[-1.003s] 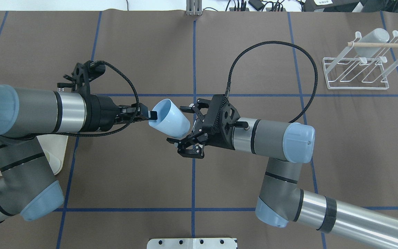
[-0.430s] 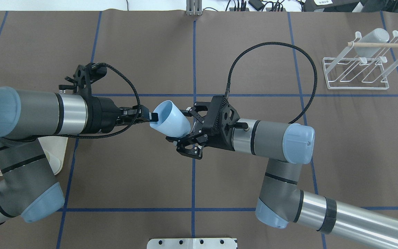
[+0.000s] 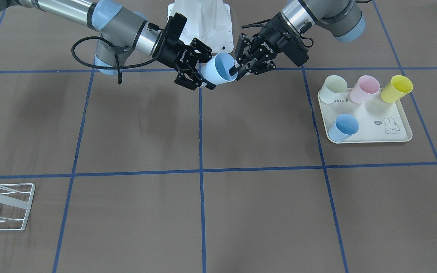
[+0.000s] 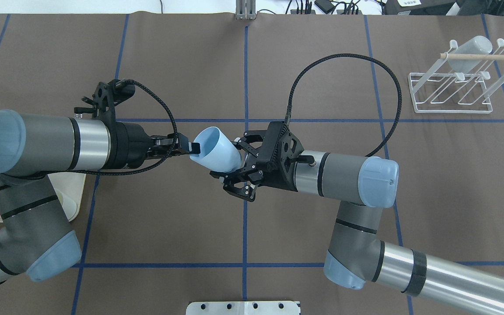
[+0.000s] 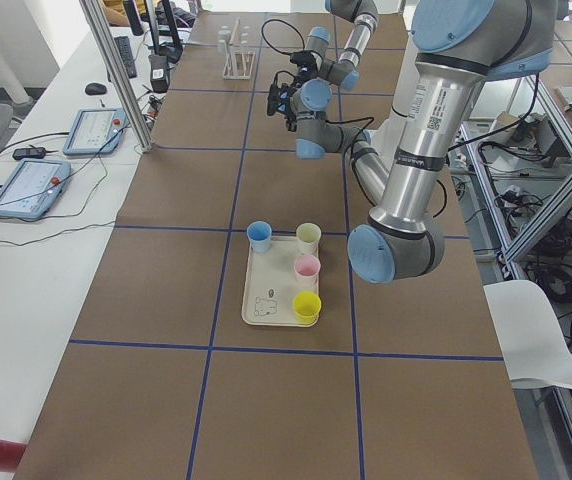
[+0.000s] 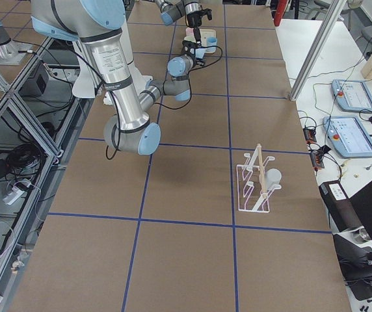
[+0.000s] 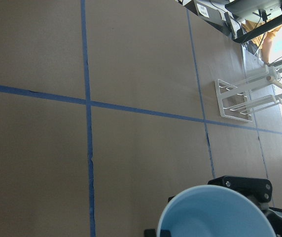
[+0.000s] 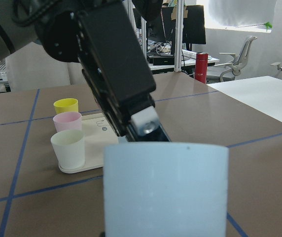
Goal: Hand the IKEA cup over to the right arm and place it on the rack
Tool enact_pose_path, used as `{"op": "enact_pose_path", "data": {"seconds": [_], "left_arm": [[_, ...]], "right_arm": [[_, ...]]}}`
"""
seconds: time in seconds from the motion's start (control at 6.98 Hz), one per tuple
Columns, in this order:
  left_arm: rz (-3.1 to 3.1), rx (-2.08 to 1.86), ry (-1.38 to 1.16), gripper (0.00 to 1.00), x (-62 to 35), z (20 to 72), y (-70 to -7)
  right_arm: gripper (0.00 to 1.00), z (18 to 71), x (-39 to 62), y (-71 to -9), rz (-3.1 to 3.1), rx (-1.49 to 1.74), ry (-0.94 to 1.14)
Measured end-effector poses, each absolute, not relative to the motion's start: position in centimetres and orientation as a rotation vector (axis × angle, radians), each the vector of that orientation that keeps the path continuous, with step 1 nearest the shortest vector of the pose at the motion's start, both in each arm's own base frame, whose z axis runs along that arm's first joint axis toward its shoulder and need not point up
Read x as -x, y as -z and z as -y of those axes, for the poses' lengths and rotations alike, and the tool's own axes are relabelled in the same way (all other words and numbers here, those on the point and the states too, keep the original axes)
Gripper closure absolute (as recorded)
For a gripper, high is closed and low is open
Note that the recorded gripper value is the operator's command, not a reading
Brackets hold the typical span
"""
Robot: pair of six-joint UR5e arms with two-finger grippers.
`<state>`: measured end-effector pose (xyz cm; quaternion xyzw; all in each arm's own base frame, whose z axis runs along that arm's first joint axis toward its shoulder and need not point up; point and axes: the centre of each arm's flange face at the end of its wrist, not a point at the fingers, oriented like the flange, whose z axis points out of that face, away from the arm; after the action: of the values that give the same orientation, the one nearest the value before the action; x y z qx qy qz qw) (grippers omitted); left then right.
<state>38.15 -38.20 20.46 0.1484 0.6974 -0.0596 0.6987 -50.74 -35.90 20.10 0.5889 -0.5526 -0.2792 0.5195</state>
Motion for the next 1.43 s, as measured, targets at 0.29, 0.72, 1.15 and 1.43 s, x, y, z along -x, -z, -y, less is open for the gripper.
{"op": "enact_pose_path", "data": {"seconds": [0.29, 0.72, 1.15, 1.43], "left_arm": [[-1.521, -0.371, 0.145, 0.0, -36.5, 39.6, -21.0], [-1.263, -0.474, 0.057, 0.0, -30.2, 42.3, -25.4], [-0.991, -0.614, -0.132, 0.0, -19.4, 43.3, -34.0], [-0.888, -0.655, -0.238, 0.0, -11.6, 43.4, -38.8]], "right_arm": [[1.0, 36.0, 50.4, -20.6, 1.315, -1.408, 0.667], [1.0, 40.1, 48.8, -22.5, 1.169, -1.34, 0.663], [1.0, 46.9, 43.9, -22.8, 0.839, -1.223, 0.718], [1.0, 49.5, 37.2, -20.6, 0.567, -1.115, 0.816]]}}
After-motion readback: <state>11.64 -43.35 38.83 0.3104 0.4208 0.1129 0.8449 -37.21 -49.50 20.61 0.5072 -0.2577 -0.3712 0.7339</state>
